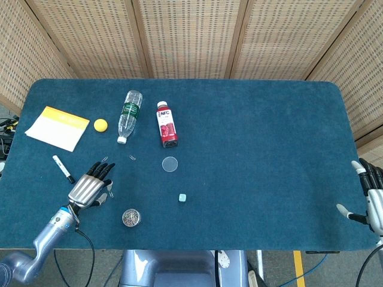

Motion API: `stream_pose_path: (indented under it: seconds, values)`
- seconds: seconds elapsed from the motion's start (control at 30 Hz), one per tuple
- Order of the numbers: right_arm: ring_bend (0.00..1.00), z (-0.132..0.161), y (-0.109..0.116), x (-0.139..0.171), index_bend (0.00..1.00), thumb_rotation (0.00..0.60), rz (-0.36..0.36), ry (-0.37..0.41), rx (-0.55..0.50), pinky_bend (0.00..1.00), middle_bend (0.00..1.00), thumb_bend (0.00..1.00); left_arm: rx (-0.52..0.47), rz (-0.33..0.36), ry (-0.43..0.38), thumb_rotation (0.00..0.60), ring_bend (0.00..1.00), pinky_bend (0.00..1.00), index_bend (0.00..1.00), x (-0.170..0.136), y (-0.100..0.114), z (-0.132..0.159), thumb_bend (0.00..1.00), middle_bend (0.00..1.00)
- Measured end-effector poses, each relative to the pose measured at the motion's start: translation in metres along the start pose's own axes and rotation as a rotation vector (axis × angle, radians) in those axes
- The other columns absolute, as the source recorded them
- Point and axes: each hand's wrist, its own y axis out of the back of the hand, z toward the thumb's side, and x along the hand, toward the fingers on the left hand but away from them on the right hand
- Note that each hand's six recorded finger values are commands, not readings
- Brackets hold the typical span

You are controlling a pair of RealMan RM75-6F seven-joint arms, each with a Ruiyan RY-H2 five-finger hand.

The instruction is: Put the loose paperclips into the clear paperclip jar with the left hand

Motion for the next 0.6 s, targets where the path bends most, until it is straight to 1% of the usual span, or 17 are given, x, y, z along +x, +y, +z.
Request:
stream_pose_path:
  seconds: [0.37, 0.6]
  values:
    - [0.0, 0.0, 0.0, 0.0, 0.01, 0.6, 0.001, -0.001, -0.002, 0.0, 0.0, 0.0, -0.002, 0.005, -0.009, 0.6, 0.0, 0.0, 0.5, 0.003, -0.007, 0.005, 0.38, 0.0]
    - [0.0, -0.001, 0.001, 0.0, 0.01, 0.6, -0.003, -0.006, -0.005, 0.0, 0.0, 0.0, -0.008, 0.004, -0.007, 0.6, 0.0, 0.0, 0.5, 0.003, -0.016, 0.006, 0.38, 0.0]
